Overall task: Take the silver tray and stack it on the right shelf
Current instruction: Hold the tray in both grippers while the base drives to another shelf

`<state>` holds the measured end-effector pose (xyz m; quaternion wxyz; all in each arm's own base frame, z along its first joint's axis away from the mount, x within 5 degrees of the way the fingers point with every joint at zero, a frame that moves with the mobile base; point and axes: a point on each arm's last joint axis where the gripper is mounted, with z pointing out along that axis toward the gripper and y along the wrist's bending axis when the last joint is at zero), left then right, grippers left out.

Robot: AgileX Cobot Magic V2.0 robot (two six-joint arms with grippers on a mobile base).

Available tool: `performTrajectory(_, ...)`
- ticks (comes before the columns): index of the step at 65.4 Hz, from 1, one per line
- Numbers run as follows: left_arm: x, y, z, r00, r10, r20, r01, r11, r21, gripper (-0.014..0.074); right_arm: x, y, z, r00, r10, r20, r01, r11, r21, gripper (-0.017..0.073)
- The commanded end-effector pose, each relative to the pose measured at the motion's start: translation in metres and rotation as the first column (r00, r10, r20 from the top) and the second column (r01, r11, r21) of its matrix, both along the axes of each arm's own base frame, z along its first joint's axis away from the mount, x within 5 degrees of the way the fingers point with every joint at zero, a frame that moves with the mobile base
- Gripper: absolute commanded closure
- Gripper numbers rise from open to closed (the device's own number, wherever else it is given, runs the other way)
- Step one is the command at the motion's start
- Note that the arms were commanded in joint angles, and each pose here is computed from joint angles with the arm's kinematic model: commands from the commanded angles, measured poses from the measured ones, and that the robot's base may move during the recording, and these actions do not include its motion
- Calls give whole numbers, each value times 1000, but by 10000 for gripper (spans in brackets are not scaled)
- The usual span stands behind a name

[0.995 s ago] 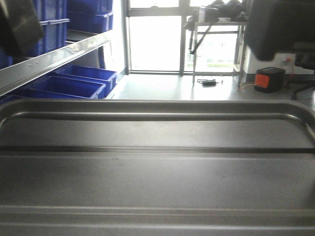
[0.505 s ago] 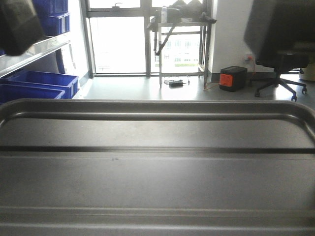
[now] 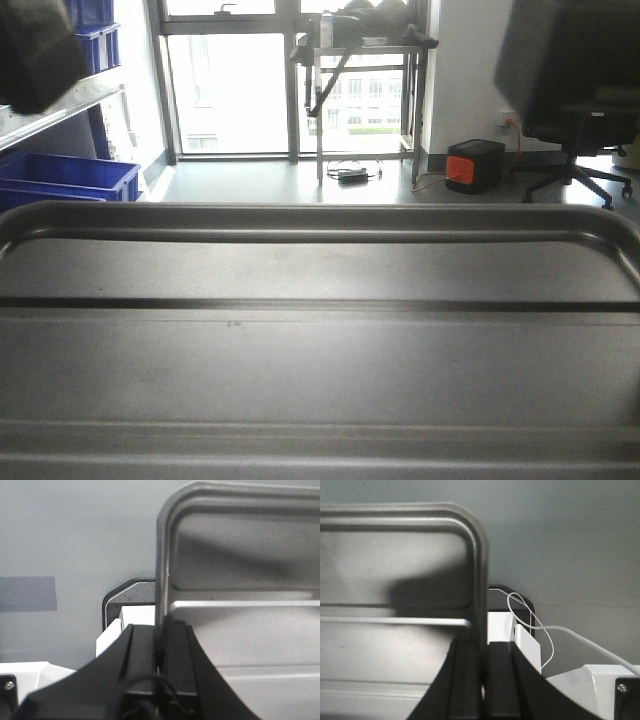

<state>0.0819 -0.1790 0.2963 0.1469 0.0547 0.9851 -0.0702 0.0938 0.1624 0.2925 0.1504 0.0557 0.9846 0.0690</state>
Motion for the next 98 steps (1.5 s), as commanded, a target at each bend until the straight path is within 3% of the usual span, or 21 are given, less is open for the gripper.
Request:
performTrajectory(1, -3, 15, 8, 1000, 24, -1, -24, 994, 105, 685, 1, -12, 10, 999, -25, 32, 27, 997, -67, 500)
performTrajectory(98, -3, 15, 8, 1000, 24, 0, -24, 994, 105, 685, 1, -12, 11, 999, -25, 32, 27, 997, -66, 500)
